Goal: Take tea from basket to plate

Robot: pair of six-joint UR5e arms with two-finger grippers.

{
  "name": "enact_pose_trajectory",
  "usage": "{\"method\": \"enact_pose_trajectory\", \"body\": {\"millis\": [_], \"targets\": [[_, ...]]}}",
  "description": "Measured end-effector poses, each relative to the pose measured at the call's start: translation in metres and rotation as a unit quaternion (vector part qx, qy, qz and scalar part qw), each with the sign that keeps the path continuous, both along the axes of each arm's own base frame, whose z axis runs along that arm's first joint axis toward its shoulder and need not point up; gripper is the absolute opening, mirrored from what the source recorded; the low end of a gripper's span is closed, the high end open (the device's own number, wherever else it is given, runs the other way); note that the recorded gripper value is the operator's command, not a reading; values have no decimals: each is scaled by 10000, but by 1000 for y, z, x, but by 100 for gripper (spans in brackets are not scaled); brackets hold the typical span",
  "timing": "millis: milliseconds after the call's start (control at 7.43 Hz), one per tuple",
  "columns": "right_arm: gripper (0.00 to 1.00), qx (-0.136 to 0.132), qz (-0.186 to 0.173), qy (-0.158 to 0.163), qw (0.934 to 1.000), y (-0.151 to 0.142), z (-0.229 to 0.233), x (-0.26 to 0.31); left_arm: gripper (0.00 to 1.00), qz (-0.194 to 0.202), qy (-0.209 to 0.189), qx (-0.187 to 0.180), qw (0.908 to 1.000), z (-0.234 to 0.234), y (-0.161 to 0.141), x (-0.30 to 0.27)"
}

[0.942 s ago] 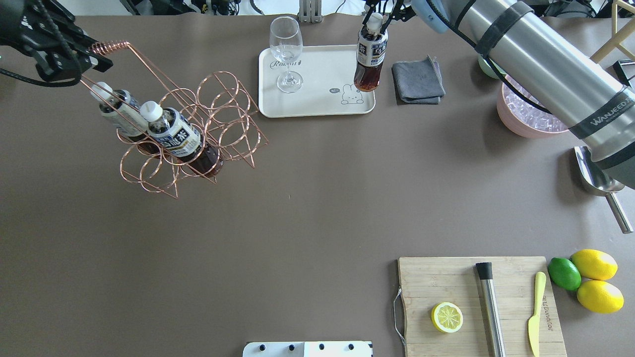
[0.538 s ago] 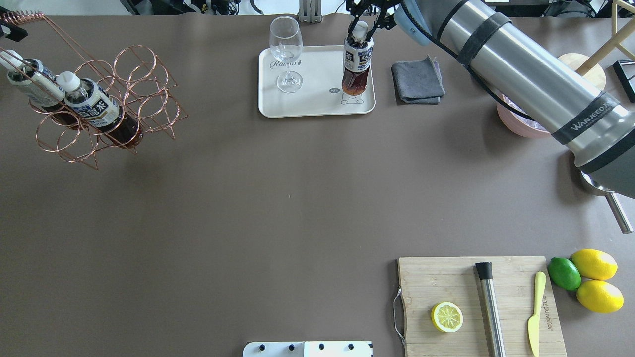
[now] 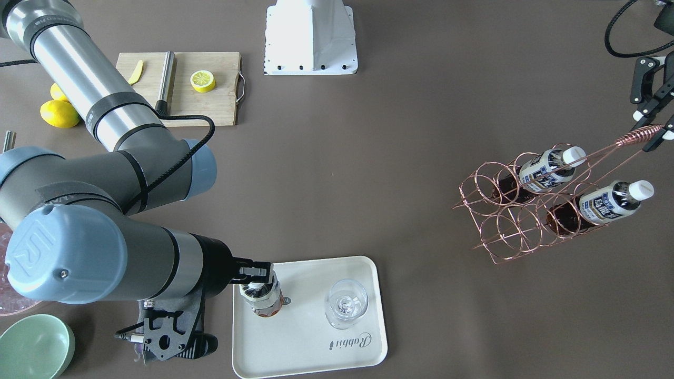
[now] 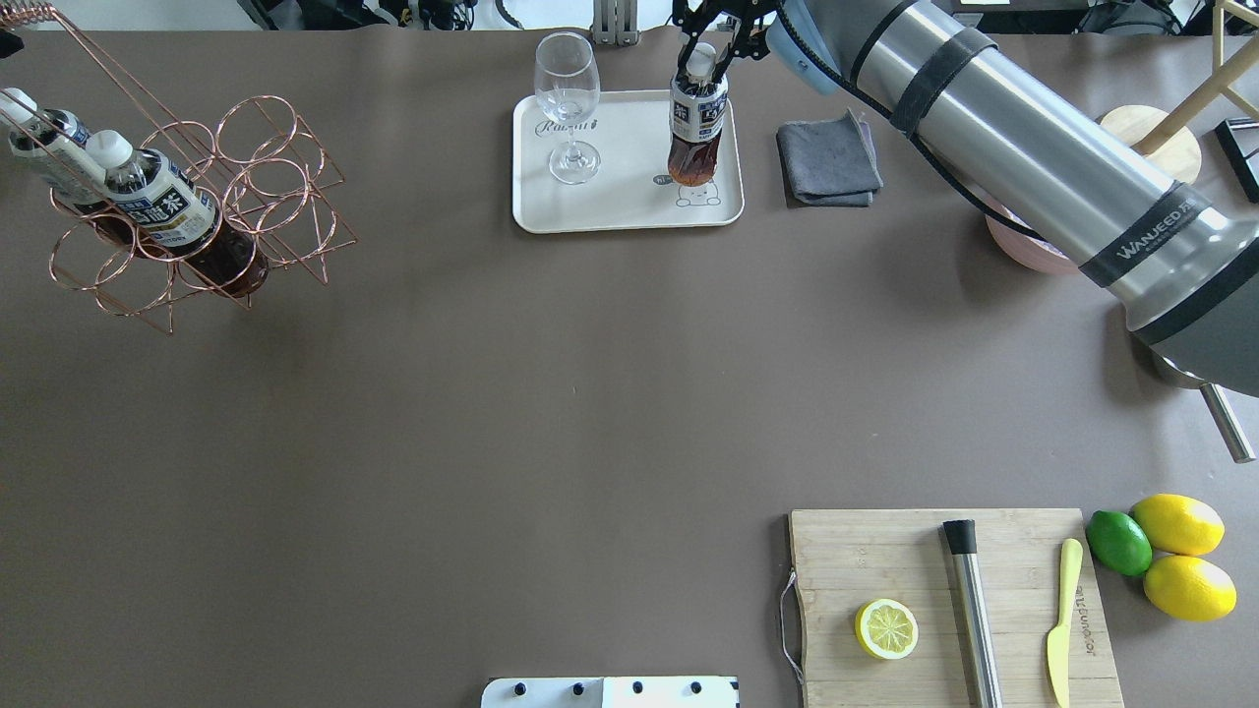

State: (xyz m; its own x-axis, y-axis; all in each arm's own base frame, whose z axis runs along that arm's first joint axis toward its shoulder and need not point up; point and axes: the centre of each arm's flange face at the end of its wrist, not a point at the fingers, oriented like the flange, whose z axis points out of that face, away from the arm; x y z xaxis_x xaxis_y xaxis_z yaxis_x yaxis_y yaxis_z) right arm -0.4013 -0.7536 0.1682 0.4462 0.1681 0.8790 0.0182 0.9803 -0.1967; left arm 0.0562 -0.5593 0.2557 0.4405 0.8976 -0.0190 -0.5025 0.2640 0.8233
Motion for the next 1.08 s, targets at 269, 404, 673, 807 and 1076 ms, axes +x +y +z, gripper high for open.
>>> {"method": "enact_pose_trajectory", "body": {"millis": [269,404,673,807,1076], "targets": [[10,30,24,61,10000,0,3,-6,0,221,-273,236,9991,12,-23,-3],[17,33,28,72,10000,0,4,-7,0,299,-423,323,9981,20,-43,-9],[80,30,27,78,10000,0,4,-8,0,434,-623,490,9959,41,-81,-18],[99,26,27,81,10000,0,4,-8,0,443,-666,592,9950,57,-97,-19],[99,20,28,82,10000,0,4,-9,0,470,-770,713,9934,82,-127,-18]]}}
